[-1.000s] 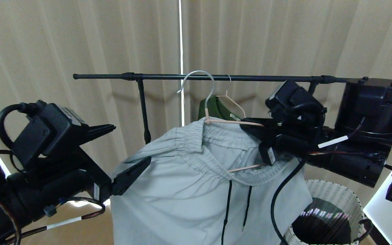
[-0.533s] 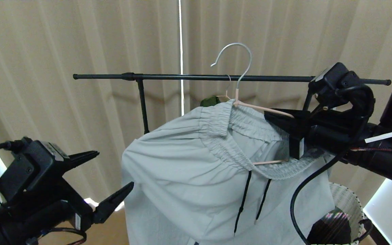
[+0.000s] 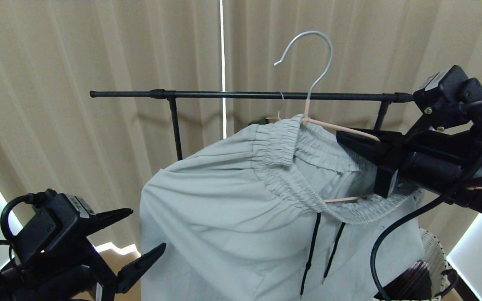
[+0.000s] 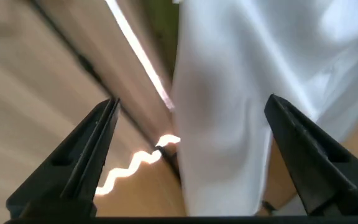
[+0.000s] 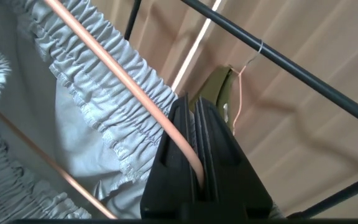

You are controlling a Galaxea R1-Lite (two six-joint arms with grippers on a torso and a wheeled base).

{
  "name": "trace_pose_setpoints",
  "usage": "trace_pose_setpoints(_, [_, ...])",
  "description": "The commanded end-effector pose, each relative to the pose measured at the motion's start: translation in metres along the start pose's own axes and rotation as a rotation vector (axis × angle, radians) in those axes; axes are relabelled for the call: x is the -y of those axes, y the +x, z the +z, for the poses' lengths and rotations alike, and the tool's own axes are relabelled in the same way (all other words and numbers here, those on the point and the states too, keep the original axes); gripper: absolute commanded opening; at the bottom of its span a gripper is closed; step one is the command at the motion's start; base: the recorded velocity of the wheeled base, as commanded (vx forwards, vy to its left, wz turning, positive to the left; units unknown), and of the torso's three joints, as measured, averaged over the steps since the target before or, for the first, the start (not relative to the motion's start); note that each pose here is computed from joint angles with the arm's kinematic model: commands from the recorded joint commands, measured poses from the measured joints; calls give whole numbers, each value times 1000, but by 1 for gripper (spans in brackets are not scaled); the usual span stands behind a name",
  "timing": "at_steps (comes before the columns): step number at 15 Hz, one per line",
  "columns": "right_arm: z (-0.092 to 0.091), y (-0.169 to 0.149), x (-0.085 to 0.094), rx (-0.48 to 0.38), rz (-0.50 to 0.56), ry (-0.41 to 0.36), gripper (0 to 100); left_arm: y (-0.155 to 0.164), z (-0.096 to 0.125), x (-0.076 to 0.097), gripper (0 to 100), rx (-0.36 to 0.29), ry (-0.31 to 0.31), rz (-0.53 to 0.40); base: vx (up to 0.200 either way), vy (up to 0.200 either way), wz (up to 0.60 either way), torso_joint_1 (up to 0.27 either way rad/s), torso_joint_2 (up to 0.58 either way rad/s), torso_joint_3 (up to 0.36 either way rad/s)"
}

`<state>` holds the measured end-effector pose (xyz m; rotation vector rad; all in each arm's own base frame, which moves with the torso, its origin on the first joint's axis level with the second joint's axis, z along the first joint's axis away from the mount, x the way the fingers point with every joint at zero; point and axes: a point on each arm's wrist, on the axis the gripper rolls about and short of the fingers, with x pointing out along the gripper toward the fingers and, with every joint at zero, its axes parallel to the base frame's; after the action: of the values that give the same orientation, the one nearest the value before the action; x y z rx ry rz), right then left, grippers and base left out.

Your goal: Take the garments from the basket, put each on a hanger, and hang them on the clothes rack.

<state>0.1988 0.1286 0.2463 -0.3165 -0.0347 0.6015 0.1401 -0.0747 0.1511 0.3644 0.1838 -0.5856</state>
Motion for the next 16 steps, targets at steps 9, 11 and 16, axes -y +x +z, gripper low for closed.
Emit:
trace_pose_setpoints(9, [-1, -5, 9, -8, -45, 0, 0, 3, -17, -19, 0, -98, 5, 115, 0, 0, 0, 0, 0, 0])
trace_pose_setpoints(11, [-4, -5, 18, -19, -80, 2, 0, -4, -30, -34, 0, -165, 38, 211, 0, 0, 0, 0, 0, 0])
trace_pose_setpoints(16, [-4, -2, 20, -20, -86, 1, 0, -7, -30, -37, 0, -167, 70, 228, 0, 0, 0, 0, 0, 0])
